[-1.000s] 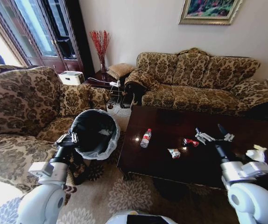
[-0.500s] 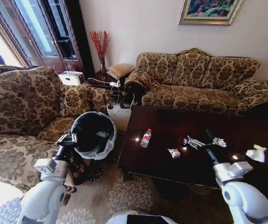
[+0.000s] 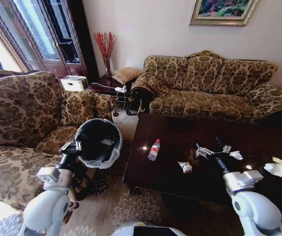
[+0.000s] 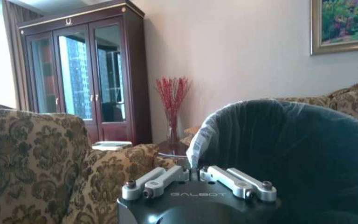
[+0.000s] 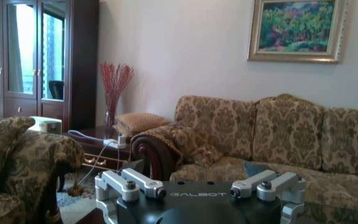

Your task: Move to the front of the table and place the trash on the table into the trash bin.

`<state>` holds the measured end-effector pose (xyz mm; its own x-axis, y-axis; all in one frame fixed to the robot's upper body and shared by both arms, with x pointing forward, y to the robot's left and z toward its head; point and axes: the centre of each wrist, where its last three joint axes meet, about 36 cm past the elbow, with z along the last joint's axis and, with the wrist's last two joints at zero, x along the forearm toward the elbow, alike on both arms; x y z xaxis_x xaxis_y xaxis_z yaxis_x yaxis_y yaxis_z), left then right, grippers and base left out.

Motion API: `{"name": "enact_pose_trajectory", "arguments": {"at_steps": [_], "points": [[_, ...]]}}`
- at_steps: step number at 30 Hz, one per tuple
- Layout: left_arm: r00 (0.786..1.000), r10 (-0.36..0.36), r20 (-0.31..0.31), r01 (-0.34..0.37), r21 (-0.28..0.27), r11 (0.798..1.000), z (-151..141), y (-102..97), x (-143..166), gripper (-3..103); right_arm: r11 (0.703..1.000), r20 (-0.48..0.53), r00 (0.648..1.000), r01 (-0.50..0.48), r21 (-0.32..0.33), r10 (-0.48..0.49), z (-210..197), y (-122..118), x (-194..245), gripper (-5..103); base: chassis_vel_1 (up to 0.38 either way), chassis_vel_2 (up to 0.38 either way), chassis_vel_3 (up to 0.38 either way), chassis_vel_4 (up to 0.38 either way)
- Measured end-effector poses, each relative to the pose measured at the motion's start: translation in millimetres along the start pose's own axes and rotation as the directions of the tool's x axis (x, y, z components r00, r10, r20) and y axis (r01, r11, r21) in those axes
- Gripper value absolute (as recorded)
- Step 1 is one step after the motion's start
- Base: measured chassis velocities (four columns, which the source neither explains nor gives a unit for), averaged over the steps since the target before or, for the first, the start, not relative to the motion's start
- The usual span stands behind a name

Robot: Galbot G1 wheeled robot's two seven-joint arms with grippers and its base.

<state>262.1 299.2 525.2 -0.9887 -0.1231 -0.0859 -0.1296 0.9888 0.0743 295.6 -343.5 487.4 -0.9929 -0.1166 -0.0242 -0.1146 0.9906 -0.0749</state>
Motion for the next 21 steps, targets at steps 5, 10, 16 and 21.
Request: {"name": "enact_pose_trajectory", "arguments": {"at_steps": [5, 10, 16, 21], "points": [[1.000, -0.008, -0.013, 0.008, 0.000, 1.000, 10, 3.7, -7, 3, 0.998, -0.064, 0.998, 0.003, -0.058, -0.007, 30, 2, -19, 100, 0.000, 0.000, 0.000, 0.000], [0.999, 0.007, -0.043, -0.007, -0.004, 1.000, 29, 8.1, -22, 3, 0.997, -0.110, 0.994, -0.008, -0.082, -0.001, 54, 11, -28, 100, 0.000, 0.000, 0.000, 0.000], [0.997, -0.009, -0.075, 0.007, -0.016, 1.000, 46, 20.9, -28, 3, 0.993, -0.164, 0.984, 0.051, -0.105, -0.067, 98, 47, -84, 100, 0.000, 0.000, 0.000, 0.000], [0.996, -0.046, -0.074, 0.044, -0.037, 0.998, 52, 34.6, -35, 3, 0.981, -0.200, 0.967, 0.128, -0.145, -0.156, 130, 104, -147, 100, 0.000, 0.000, 0.000, 0.000]]}}
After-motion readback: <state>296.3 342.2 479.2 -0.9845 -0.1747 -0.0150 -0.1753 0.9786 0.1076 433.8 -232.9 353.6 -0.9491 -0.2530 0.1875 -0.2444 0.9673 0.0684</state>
